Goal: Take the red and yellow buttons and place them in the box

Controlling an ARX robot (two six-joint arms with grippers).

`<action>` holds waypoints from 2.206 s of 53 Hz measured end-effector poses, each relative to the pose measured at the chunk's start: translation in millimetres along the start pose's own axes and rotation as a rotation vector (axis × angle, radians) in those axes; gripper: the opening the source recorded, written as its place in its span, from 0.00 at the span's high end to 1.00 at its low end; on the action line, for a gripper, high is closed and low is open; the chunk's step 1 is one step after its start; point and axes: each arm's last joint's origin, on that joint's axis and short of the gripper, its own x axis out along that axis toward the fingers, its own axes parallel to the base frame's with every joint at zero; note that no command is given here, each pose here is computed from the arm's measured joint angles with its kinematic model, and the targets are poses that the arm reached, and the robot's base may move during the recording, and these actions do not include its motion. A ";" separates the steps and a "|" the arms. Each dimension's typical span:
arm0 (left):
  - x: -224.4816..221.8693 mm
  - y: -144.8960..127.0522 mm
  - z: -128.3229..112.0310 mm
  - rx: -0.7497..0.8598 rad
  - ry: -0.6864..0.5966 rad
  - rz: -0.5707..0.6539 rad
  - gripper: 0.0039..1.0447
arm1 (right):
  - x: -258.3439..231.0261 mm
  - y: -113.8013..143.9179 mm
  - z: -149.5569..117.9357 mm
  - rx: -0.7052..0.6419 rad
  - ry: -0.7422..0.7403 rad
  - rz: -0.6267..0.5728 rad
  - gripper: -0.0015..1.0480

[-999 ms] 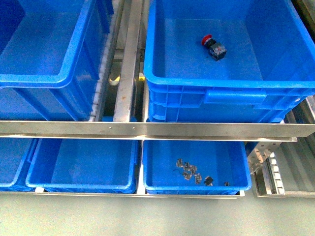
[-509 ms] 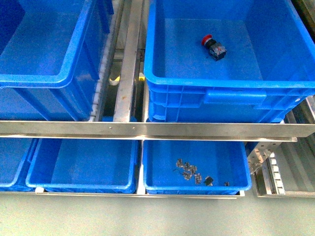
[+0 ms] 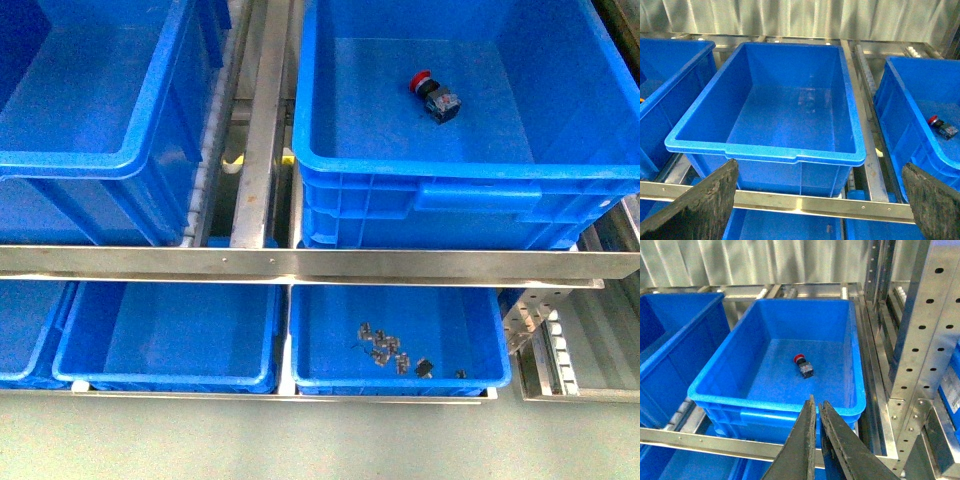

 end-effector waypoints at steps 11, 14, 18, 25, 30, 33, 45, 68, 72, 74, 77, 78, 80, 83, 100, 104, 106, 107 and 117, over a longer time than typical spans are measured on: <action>0.0 0.0 0.0 0.000 0.000 0.000 0.07 | 0.0 0.0 0.0 0.000 0.000 0.000 0.51; 0.0 0.0 0.0 0.000 0.000 0.000 0.07 | 0.0 0.0 0.0 0.000 0.000 0.000 0.43; 0.0 -0.1 0.0 0.000 0.000 -0.002 0.07 | 0.0 -0.1 0.0 0.000 0.000 -0.002 0.28; 0.0 -0.1 0.0 0.000 0.000 -0.004 0.07 | 0.0 0.0 0.0 0.000 0.000 -0.003 0.06; 0.0 -0.1 0.0 0.000 0.000 -0.002 0.07 | 0.0 0.0 0.0 0.000 0.000 -0.002 0.07; 0.0 -0.1 0.0 0.000 0.000 -0.002 0.07 | 0.0 0.0 0.0 0.000 0.000 -0.002 0.06; 0.0 0.0 0.0 0.000 0.000 0.000 0.07 | 0.0 0.1 -0.1 0.000 0.001 -0.001 0.06; 0.0 0.0 0.0 0.000 0.000 -0.001 0.07 | 0.0 0.2 -0.2 0.000 0.002 0.002 0.06; 0.0 0.1 0.0 0.000 0.000 0.003 0.07 | 0.0 0.2 -0.2 0.000 0.002 0.005 0.06; 0.0 0.1 0.0 0.000 0.000 0.004 0.07 | 0.0 0.3 -0.2 0.000 0.002 0.009 0.06; 0.0 0.2 0.0 0.000 0.000 0.008 0.07 | 0.0 0.3 -0.2 0.000 0.002 0.010 0.06; 0.0 0.2 0.0 0.000 0.000 0.007 0.07 | 0.0 0.3 -0.2 0.000 0.002 0.010 0.06; 0.0 0.2 0.0 0.000 0.000 0.007 0.07 | 0.0 0.4 -0.4 0.000 0.003 0.010 0.06; 0.0 0.1 0.0 0.000 0.000 0.003 0.07 | 0.0 0.3 -0.4 0.000 0.003 0.006 0.06; 0.0 0.0 0.0 0.000 0.000 0.000 0.07 | 0.0 0.2 -0.4 0.000 0.003 0.002 0.06; 0.0 0.0 0.0 0.000 0.000 0.000 0.07 | 0.0 0.2 -0.4 0.000 0.003 0.002 0.06; 0.0 0.0 0.0 0.000 0.000 0.000 0.07 | 0.0 0.2 -0.4 0.000 0.003 0.002 0.06; 0.0 0.0 0.0 0.000 0.000 0.000 0.07 | 0.0 0.2 -0.4 0.000 0.003 0.002 0.06; 11.9 5.0 9.6 -0.163 0.345 0.265 0.07 | 0.0 0.1 -0.4 0.000 0.003 0.001 0.06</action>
